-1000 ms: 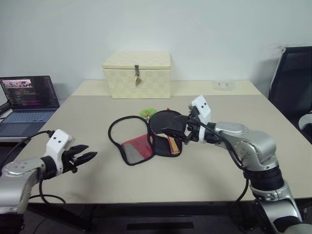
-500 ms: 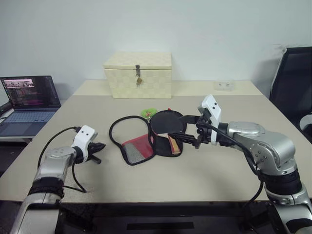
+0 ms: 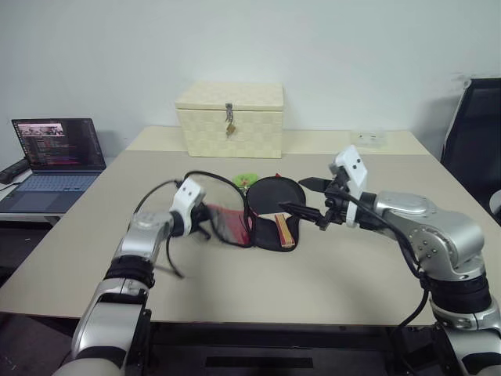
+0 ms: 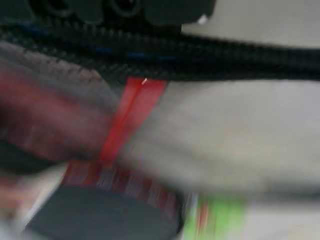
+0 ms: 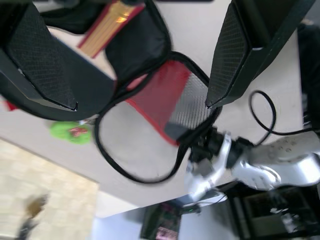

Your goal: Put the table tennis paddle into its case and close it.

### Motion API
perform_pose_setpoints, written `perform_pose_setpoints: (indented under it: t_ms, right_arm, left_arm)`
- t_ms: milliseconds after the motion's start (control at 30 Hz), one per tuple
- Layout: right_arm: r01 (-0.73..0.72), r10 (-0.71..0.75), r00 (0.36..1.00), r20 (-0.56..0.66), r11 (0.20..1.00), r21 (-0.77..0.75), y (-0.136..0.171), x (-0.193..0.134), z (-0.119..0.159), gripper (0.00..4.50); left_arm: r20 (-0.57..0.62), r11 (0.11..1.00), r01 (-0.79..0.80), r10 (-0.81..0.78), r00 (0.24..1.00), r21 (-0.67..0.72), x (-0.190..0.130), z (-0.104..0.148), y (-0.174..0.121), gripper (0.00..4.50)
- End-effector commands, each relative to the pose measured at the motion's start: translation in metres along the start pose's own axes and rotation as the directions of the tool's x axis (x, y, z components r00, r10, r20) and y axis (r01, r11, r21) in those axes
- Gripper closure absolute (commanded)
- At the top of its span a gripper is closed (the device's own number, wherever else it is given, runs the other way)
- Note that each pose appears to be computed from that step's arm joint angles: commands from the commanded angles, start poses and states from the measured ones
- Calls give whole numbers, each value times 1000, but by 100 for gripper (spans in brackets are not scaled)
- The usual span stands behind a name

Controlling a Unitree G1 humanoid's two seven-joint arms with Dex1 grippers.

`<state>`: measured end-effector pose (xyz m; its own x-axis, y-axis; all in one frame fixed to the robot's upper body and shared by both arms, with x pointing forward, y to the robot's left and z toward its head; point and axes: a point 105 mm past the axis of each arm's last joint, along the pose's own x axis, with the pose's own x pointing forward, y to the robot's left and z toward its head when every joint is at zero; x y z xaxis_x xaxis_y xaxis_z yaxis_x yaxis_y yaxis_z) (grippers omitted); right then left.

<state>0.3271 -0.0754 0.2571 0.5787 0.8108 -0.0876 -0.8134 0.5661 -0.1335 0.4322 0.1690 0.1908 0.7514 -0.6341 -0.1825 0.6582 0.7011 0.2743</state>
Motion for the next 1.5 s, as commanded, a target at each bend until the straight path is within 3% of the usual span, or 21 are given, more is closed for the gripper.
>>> perform_pose_setpoints:
  t_ms: [33, 133, 233, 367, 500, 600, 833, 1000, 1200, 1500]
  right_arm:
    - [59, -59, 998, 26, 998, -3, -14, -14, 11, 0]
    - [110, -110, 994, 13, 994, 20, -26, -23, 10, 0]
    - [129, -129, 992, -2, 991, 37, -28, -24, 6, 0]
    - [156, -153, 987, -40, 984, 89, -32, -18, -10, 0]
    - [176, -167, 983, -70, 972, 156, -36, -7, -26, 0]
    - [201, -182, 977, -109, 958, 204, -41, 7, -41, 0]
    - [349, -297, 933, -202, 884, 312, -68, 34, -76, 0]
    - [379, -310, 920, -238, 856, 351, -73, 56, -94, 0]
    - [402, -321, 905, -280, 859, 316, -75, 83, -109, 0]
    - [394, -280, 882, -380, 880, 267, -73, 90, -137, 0]
  left_arm:
    - [133, 997, 61, -68, 989, 55, 17, 52, -17, 448]
    - [168, 994, 79, -91, 982, 73, 37, 69, -28, 448]
    - [156, 993, 78, -91, 984, 89, 41, 68, -28, 448]
    - [158, 994, 81, -91, 983, 69, 31, 58, -20, 448]
    - [183, 982, 184, -187, 965, 34, 8, 47, -25, 448]
    - [172, 963, 268, -264, 949, 1, -28, 27, -28, 448]
    - [96, 946, 283, -271, 958, -158, -118, -8, -36, 448]
    - [36, 953, 220, -218, 975, -209, -147, -22, -45, 448]
    - [31, 958, 188, -186, 982, -216, -151, -22, -51, 448]
    - [29, 965, 182, -179, 983, -191, -148, -16, -51, 448]
